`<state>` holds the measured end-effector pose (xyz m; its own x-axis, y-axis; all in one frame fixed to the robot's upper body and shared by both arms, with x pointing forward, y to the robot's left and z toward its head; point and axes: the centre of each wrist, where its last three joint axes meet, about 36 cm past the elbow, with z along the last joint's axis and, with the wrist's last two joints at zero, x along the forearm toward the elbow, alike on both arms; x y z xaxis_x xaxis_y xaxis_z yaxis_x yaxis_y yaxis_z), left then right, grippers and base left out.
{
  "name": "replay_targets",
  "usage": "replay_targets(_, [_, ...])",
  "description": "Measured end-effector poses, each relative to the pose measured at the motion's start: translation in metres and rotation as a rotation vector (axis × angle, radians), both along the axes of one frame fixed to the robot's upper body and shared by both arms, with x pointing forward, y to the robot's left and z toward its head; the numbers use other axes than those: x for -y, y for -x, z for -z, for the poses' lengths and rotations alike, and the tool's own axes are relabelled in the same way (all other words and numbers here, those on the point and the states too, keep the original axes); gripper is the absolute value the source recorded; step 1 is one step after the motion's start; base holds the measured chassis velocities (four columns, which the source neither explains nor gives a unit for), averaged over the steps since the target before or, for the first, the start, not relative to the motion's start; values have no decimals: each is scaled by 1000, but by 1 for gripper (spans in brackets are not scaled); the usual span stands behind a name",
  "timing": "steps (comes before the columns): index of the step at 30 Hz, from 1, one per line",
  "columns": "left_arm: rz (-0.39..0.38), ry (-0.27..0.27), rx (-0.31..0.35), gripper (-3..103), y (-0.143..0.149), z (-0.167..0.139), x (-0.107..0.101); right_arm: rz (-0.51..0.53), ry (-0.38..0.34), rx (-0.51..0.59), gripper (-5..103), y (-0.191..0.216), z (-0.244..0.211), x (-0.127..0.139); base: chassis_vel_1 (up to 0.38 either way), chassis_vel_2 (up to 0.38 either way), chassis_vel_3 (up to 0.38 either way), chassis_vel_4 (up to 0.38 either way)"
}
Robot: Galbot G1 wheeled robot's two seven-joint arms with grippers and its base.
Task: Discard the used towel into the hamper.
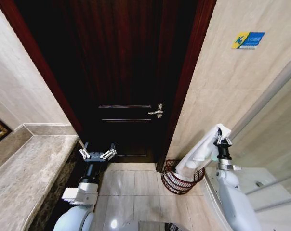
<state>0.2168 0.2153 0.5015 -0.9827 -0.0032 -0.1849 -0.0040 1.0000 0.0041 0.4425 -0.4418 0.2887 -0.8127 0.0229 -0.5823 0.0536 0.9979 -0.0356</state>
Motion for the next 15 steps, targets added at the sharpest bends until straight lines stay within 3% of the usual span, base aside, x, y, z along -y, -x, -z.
replay_targets(15, [0, 0, 0, 100, 0, 0, 0, 11, -34, -117, 3, 10, 45, 0, 0, 0, 0, 0])
